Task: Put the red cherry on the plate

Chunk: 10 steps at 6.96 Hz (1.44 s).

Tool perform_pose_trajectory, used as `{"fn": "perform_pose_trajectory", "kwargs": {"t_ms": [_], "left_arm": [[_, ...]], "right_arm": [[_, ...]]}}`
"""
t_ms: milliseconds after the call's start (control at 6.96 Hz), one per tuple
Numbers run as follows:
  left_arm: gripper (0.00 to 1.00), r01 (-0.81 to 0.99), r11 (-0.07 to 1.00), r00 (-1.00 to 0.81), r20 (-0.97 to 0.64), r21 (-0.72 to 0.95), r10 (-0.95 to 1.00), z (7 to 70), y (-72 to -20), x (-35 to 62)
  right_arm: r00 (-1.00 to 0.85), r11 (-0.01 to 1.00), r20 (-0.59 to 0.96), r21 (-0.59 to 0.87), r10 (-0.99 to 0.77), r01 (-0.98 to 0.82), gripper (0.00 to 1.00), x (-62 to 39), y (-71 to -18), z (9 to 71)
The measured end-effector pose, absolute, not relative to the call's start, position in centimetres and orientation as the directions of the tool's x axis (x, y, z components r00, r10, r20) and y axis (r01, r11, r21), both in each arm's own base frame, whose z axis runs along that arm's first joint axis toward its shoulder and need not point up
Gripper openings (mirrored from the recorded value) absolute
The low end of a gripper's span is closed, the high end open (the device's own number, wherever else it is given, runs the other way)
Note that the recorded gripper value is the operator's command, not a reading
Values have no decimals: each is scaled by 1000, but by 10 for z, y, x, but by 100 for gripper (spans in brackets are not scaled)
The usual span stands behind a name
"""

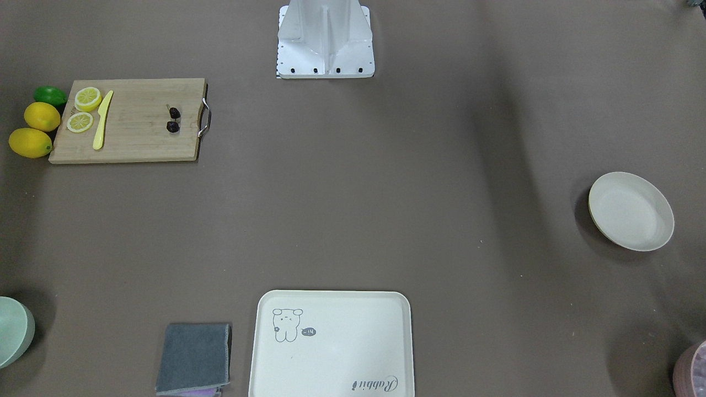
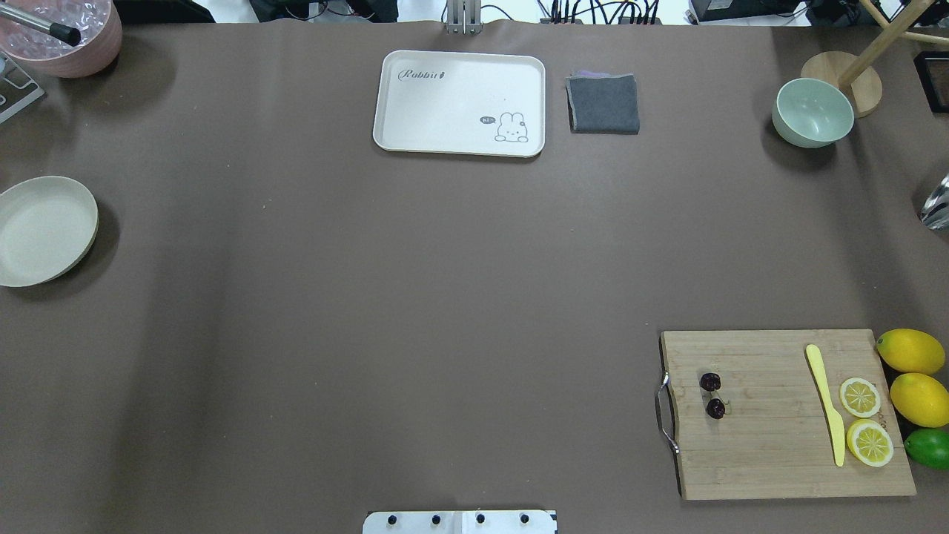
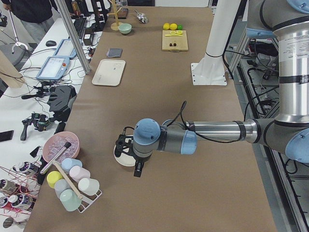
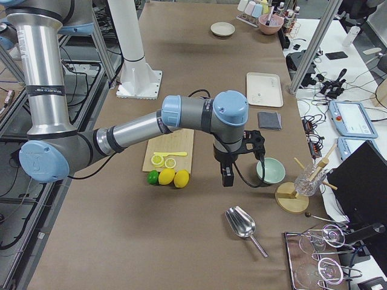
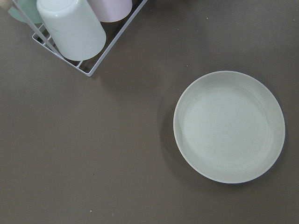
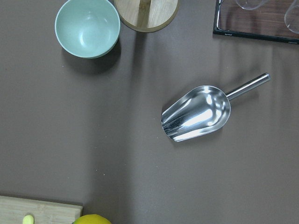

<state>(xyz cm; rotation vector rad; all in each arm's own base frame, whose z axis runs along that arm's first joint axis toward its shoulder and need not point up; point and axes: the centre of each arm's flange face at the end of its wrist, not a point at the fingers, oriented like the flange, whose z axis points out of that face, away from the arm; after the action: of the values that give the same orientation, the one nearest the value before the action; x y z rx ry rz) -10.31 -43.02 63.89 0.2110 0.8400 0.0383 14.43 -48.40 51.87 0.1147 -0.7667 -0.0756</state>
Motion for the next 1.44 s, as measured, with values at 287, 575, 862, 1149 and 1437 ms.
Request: {"fn": "perform_pose_trajectory", "kwargs": {"t_ms": [287,575,862,1149,1437], "left_arm": [[98,48,980,668,-736,192,111,646,-424,-103],[98,40,979,696,-708,199,115,648,-435,-106],[98,36,979,694,-710,202,121,647,-460,-106],[98,26,981,573,-807,194,144,646,-479,-88],[98,-30,975,468,-859,221,209,640,-494,-50]], "right_arm": [[719,991,686,133,-108,22,100,144,-484,515],[721,989,683,146,-116,20,100,143,-483,510],[720,990,684,141,-116,26,100,140,-484,513],[716,990,689,135,-115,29,100,137,-482,515],[712,993,695,117,-103,29,100,136,-480,522]]}}
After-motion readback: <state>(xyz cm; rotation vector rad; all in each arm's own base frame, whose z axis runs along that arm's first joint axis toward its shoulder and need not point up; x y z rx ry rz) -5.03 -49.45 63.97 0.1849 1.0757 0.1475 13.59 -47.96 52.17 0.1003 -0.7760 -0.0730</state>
